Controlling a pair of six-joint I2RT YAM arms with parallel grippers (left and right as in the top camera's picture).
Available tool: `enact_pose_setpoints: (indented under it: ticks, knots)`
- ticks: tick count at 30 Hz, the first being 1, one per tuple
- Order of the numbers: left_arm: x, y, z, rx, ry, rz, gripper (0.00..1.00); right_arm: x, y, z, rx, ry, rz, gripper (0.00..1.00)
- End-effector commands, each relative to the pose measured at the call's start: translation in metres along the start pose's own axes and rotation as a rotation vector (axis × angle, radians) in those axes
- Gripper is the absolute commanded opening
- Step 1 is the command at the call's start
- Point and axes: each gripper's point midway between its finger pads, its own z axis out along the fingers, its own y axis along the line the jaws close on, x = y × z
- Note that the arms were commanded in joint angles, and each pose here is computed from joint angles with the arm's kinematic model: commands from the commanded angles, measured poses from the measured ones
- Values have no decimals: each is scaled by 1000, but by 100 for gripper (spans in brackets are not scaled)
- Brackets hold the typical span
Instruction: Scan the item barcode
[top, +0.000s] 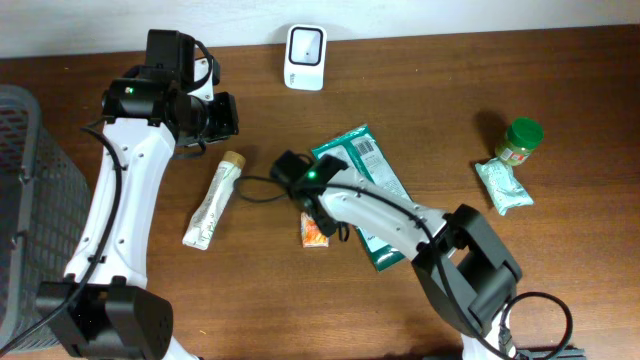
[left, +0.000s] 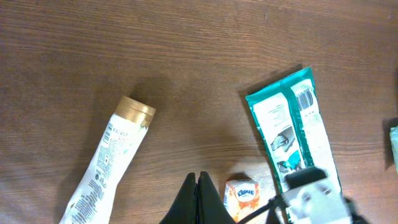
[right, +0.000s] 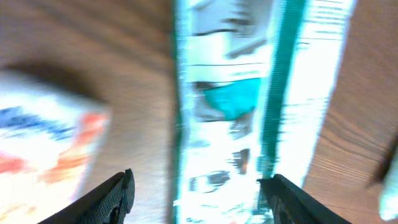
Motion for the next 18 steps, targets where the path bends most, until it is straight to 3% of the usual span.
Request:
enact_pose_setpoints:
  ticks: [1,8,13,18]
  knots:
    - [0,2,-3,-13,-9,17,0,-13,17,-22,-155,-30,30,63]
    - [16,-17,13,34,45,45,0,-50,-65,-61,-402,-80,227,68]
    - [44,-57,55,143,145,80,0,-35,-120,-35,-597,-22,318,68]
    - [63,-87,95,180,208,144,0,-12,-132,-11,-741,27,364,57]
